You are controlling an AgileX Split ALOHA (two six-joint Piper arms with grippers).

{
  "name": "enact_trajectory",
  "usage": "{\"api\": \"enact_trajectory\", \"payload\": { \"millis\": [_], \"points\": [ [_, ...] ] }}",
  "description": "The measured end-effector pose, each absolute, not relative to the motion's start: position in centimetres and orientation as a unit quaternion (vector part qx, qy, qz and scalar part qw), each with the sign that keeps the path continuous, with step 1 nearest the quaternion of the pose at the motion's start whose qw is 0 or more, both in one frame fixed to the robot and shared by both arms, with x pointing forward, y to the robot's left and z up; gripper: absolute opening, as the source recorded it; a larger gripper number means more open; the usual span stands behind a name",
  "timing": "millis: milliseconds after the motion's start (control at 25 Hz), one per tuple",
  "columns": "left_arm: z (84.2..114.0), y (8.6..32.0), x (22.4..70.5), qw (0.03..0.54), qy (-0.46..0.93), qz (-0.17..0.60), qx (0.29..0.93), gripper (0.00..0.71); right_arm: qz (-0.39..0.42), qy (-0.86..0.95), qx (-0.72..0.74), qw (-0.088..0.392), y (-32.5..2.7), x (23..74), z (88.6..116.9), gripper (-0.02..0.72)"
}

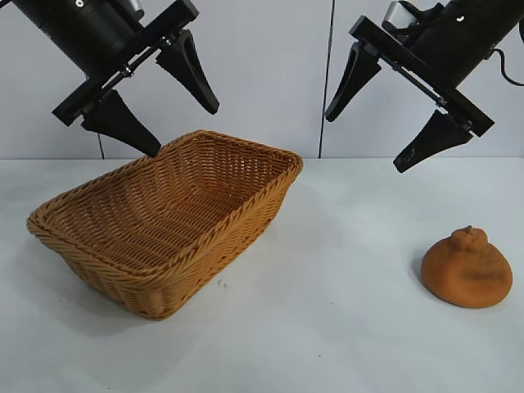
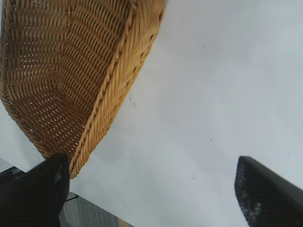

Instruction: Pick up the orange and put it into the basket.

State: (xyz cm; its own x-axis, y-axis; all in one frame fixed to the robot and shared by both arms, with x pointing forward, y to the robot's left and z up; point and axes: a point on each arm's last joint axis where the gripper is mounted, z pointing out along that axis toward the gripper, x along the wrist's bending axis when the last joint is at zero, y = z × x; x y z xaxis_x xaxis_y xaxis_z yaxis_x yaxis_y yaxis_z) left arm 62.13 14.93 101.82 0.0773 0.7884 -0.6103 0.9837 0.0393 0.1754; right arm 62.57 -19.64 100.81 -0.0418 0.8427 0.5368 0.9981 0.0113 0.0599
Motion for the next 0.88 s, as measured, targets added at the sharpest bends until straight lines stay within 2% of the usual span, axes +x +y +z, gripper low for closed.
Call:
{"api": "enact_trajectory", "payload": {
  "millis": [880],
  "points": [
    [101.87,14.97,62.46,0.304,0.662,-0.153,0.668,0.557,-0.218,-0.688,-0.669,0.178,-19.64,62.59,100.82,0.650]
  ]
}}
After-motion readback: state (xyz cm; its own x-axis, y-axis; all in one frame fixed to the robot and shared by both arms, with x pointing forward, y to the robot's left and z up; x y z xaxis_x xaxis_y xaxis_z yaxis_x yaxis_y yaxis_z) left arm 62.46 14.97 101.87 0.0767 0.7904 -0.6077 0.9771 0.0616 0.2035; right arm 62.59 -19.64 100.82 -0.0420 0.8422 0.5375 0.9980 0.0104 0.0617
